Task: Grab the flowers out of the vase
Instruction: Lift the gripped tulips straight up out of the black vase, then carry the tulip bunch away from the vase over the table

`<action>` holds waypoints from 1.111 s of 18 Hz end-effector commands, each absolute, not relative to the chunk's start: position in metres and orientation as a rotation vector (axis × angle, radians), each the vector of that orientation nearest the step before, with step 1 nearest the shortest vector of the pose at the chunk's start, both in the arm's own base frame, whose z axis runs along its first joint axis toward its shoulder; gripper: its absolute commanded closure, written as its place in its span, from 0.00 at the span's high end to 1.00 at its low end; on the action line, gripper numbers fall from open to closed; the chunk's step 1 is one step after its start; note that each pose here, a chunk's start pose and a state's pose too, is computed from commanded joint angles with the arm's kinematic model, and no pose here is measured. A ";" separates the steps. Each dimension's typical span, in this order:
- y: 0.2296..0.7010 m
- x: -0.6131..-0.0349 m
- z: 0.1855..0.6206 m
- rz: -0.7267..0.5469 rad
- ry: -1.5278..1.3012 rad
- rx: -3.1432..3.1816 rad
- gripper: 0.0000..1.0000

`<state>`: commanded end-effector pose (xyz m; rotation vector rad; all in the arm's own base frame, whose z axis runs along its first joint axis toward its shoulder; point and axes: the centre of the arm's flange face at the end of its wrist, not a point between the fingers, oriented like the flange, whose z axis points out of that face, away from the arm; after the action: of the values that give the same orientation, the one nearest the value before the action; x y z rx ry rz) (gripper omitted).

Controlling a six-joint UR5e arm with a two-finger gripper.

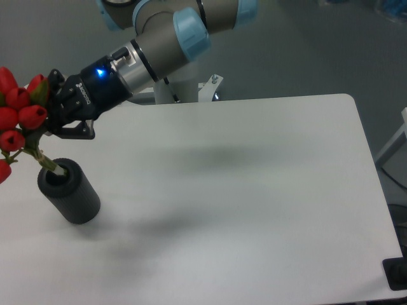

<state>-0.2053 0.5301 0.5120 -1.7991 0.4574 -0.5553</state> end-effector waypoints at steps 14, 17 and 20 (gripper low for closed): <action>0.489 -0.391 0.482 -0.363 0.280 -1.779 0.22; 0.479 -0.418 0.468 -0.328 0.265 -1.783 0.22; 0.471 -0.442 0.451 -0.285 0.273 -1.781 0.22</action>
<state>-0.4423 0.4707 0.4514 -1.7813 0.2731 -0.2851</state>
